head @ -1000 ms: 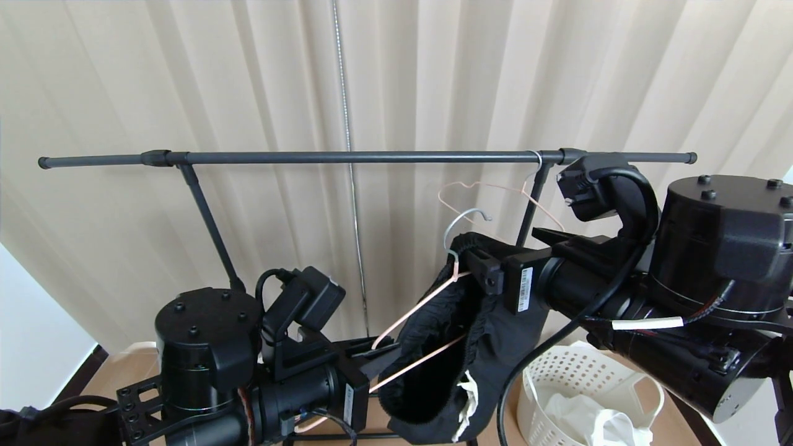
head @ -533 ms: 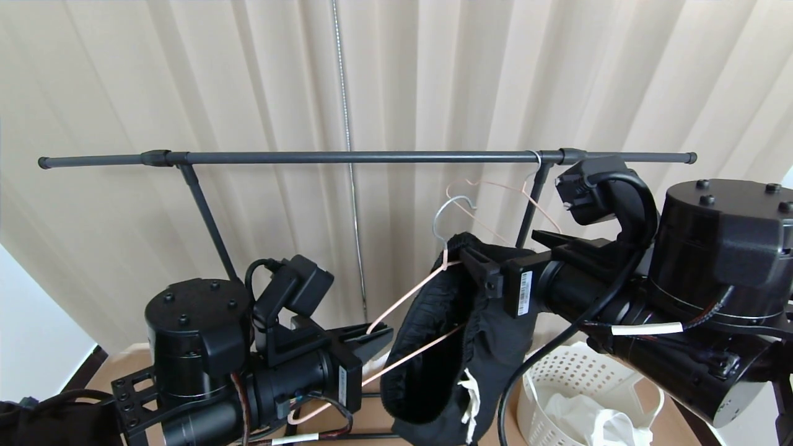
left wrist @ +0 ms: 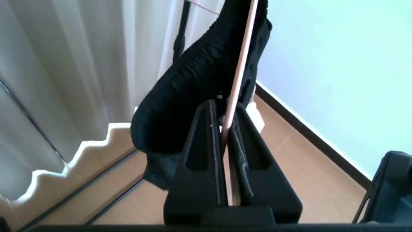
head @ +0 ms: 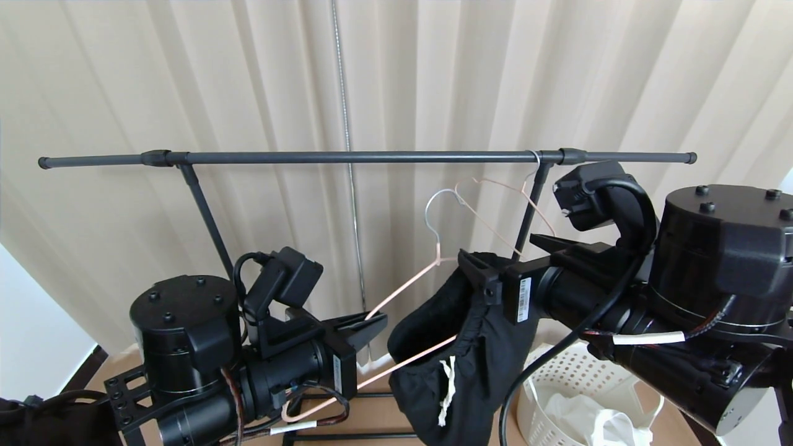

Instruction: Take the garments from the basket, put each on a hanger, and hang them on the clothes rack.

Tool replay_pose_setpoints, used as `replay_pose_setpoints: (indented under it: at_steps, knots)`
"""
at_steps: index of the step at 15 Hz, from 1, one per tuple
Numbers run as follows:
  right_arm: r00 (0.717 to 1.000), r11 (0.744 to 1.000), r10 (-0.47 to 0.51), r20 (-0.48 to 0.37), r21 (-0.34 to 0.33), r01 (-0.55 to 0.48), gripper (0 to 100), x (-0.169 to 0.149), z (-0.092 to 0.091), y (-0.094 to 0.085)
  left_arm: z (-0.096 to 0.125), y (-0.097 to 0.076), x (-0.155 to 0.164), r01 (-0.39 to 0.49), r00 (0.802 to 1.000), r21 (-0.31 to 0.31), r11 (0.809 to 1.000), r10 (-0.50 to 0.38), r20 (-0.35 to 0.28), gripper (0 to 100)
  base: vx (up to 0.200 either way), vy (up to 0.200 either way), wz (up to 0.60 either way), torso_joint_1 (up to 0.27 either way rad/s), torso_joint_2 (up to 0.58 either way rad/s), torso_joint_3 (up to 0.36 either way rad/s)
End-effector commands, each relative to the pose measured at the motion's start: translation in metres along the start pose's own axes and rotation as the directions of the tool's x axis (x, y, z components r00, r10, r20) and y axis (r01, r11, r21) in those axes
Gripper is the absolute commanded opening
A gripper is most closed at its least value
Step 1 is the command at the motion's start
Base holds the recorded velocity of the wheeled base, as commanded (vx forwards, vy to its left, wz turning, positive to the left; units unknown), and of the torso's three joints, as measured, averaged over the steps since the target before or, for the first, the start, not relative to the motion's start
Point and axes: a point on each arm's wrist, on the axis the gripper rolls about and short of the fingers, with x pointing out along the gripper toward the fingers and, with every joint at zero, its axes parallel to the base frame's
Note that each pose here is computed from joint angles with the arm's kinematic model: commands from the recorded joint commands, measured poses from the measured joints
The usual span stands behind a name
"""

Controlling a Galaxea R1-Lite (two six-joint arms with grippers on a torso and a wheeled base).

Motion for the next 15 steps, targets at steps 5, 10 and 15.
replay_pose_setpoints:
  at_steps: [5,10,15]
  knots:
    - [0.998,0.995,0.056,0.016,-0.084,-0.055,100,-0.024,0.005,-0.031,-0.001,0.001,-0.001,0.001,1.000,0.004,1.000,-0.001,0.029,0,0.000,0.000,0.00,0.000,0.00,0.000]
    - [0.960,0.947,0.277,-0.039,-0.160,-0.280,100,-0.040,0.019,-0.085,-0.007,0.001,-0.012,0.014,0.996,0.019,1.000,-0.016,0.085,0,0.000,0.000,0.00,0.000,0.00,0.000]
    - [0.862,0.827,0.448,-0.236,-0.258,-0.500,100,-0.034,0.050,-0.129,-0.009,-0.001,-0.015,0.096,0.988,0.054,0.994,-0.101,0.113,0,0.000,0.000,0.00,0.000,0.00,0.000]
